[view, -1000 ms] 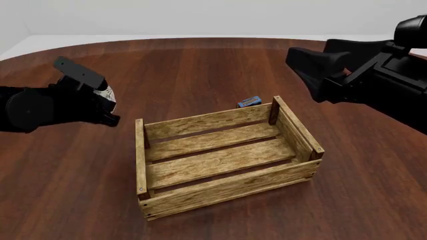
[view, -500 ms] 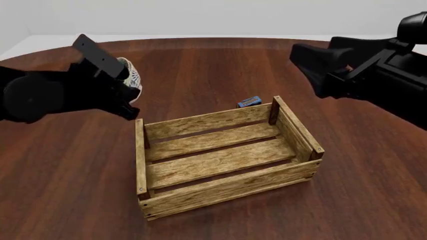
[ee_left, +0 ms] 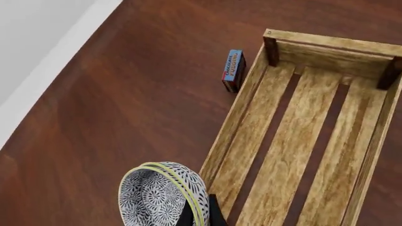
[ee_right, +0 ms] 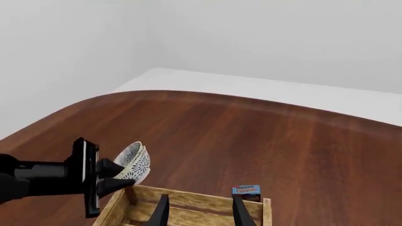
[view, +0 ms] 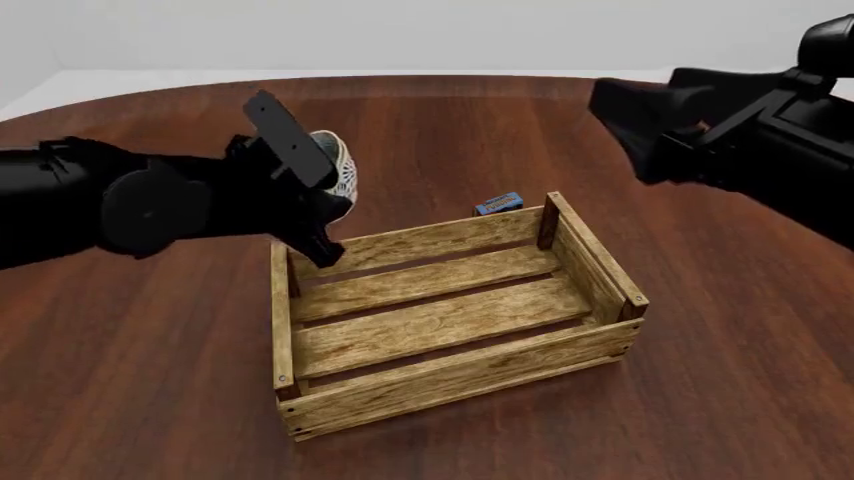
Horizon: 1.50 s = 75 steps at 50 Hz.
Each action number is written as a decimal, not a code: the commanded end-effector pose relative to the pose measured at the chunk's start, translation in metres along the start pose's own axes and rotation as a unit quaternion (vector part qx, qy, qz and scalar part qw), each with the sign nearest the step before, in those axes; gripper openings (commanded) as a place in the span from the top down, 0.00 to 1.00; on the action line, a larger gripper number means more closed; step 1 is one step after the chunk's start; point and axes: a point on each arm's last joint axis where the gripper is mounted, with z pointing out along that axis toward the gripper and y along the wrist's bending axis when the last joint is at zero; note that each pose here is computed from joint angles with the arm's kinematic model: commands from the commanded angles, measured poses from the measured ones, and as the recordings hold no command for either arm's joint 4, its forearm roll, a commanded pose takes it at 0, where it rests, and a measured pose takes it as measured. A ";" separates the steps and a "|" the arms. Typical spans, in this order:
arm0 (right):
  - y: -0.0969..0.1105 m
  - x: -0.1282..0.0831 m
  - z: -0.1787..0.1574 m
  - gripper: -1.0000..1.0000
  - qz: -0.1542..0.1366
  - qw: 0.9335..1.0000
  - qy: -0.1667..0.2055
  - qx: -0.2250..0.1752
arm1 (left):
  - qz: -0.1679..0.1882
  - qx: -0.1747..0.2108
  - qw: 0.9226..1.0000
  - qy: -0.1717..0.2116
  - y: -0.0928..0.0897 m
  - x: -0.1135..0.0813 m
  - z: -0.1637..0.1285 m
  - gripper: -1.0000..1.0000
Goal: Stack the right bowl on the left bowl and place them in the tray.
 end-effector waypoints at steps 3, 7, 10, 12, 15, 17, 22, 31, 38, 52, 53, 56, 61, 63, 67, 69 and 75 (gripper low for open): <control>-0.004 -0.001 0.001 0.00 0.001 1.000 -0.001 0.011 | 0.054 0.029 0.998 -0.010 -0.022 -0.009 0.022 1.00; -0.004 -0.001 0.001 0.00 0.002 1.000 -0.001 0.011 | 0.062 0.036 0.997 -0.009 -0.028 -0.010 0.030 1.00; -0.004 -0.002 0.001 0.00 0.002 1.000 -0.002 0.011 | 0.066 0.040 0.997 -0.010 -0.031 -0.013 0.034 1.00; -0.004 -0.002 0.001 0.00 0.003 1.000 -0.002 0.012 | 0.066 0.045 0.997 -0.010 -0.034 -0.016 0.038 1.00; -0.005 -0.002 0.001 0.00 0.003 1.000 -0.002 0.013 | 0.069 0.051 0.996 -0.009 -0.038 -0.017 0.043 1.00; -0.005 -0.003 0.001 0.00 0.004 1.000 -0.002 0.014 | 0.071 0.055 0.996 -0.009 -0.041 -0.018 0.045 1.00; -0.006 -0.003 0.001 0.00 0.005 1.000 -0.003 0.016 | 0.079 0.064 0.995 -0.002 -0.048 -0.015 0.055 1.00; -0.008 -0.003 0.002 0.00 0.007 1.000 -0.004 0.021 | 0.095 0.084 0.992 0.011 -0.063 -0.011 0.073 1.00; -0.009 -0.005 -0.001 0.00 0.008 1.000 -0.007 0.025 | 0.108 0.095 0.989 0.023 -0.072 -0.004 0.088 1.00; -0.010 -0.006 -0.004 0.00 0.008 1.000 -0.009 0.027 | 0.118 0.109 0.986 0.041 -0.085 0.009 0.109 1.00; -0.009 -0.006 -0.004 0.00 0.008 1.000 -0.010 0.026 | 0.119 0.110 0.986 0.041 -0.086 0.010 0.109 1.00; -0.009 -0.006 -0.005 0.00 0.007 1.000 -0.010 0.025 | 0.122 0.113 0.985 0.044 -0.089 0.013 0.113 1.00; -0.009 -0.006 -0.004 0.00 0.007 1.000 -0.009 0.025 | 0.125 0.117 0.984 0.049 -0.093 0.018 0.118 1.00; -0.009 -0.006 -0.004 0.00 0.007 1.000 -0.009 0.024 | 0.127 0.118 0.983 0.052 -0.094 0.022 0.121 1.00; -0.009 -0.006 -0.004 0.00 0.007 1.000 -0.010 0.024 | 0.130 0.122 0.982 0.057 -0.098 0.026 0.126 1.00; -0.009 -0.006 -0.004 0.00 0.007 1.000 -0.010 0.024 | 0.130 0.123 0.982 0.058 -0.099 0.027 0.127 1.00; -0.009 -0.006 -0.004 0.00 0.007 1.000 -0.010 0.024 | 0.133 0.127 0.981 0.064 -0.103 0.032 0.131 1.00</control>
